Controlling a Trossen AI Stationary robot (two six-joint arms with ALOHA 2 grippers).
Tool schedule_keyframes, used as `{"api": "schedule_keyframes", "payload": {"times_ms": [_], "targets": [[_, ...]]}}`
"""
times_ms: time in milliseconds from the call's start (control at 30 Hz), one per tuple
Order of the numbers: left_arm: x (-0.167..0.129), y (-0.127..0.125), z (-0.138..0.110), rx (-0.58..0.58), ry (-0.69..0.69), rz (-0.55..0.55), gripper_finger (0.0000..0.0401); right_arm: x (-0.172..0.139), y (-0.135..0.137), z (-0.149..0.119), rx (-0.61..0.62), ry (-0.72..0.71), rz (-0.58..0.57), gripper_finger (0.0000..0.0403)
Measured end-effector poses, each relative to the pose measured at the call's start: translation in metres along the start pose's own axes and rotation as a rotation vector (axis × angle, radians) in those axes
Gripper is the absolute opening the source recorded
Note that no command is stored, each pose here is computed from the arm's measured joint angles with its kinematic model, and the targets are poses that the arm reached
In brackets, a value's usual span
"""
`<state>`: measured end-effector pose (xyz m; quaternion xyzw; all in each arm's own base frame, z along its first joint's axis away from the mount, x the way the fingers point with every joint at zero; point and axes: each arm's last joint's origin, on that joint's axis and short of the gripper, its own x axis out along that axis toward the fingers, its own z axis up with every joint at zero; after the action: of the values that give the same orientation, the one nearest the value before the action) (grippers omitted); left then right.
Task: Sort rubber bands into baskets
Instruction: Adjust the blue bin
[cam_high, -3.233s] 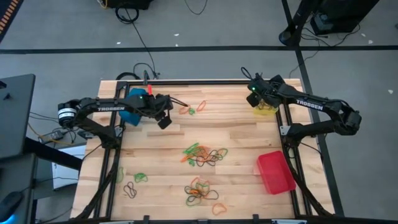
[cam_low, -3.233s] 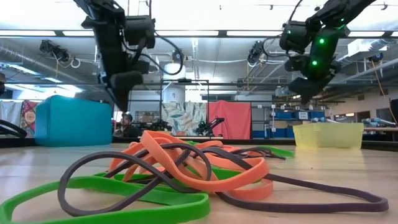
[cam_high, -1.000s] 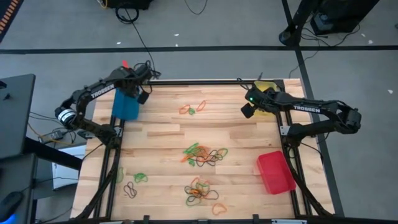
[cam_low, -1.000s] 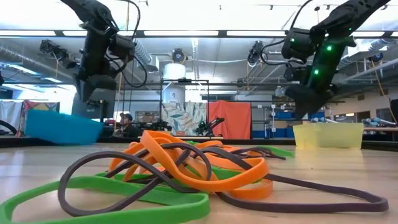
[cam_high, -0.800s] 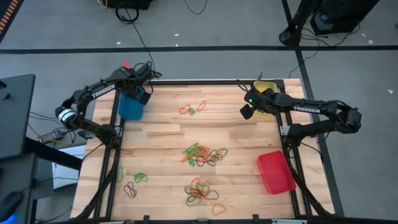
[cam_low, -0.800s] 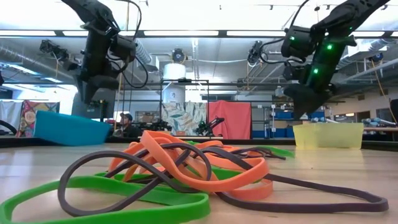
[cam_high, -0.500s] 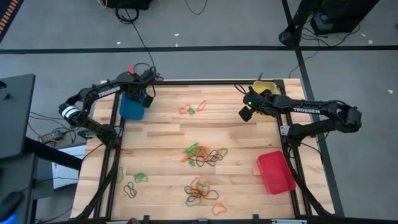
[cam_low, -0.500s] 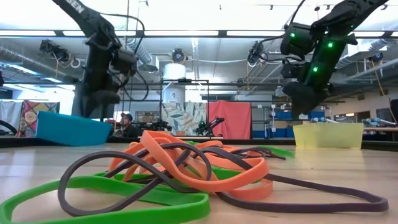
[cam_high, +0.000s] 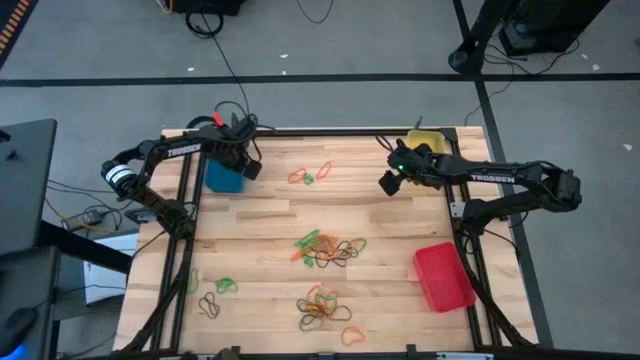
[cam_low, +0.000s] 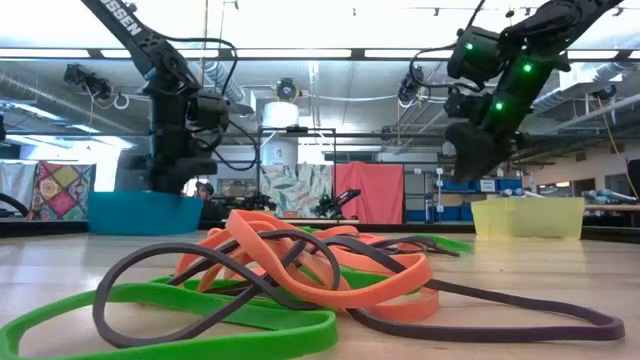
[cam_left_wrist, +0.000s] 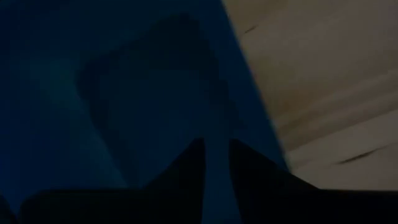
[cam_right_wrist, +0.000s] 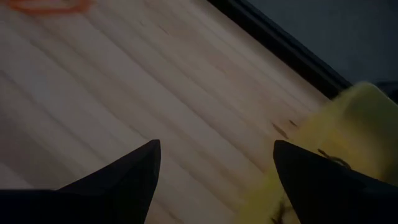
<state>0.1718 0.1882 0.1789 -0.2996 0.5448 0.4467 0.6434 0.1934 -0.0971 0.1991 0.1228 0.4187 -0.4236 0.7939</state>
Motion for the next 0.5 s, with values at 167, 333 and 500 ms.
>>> {"api": "schedule_keyframes", "payload": {"times_ms": [167, 333, 500], "targets": [[-0.002, -0.001, 0.004, 0.024, -0.028, -0.003, 0.0075, 0.004, 0.009, 0.001, -0.014, -0.001, 0.076, 0.0323], [-0.01, 0.001, 0.001, 0.061, -0.03, 0.029, 0.0075, 0.019, 0.023, -0.007, -0.057, 0.079, 0.082, 0.0323], [-0.031, 0.002, -0.004, 0.127, -0.103, 0.012, 0.0075, 0.048, 0.044, -0.022, -0.158, 0.176, 0.086, 0.0323]]}}
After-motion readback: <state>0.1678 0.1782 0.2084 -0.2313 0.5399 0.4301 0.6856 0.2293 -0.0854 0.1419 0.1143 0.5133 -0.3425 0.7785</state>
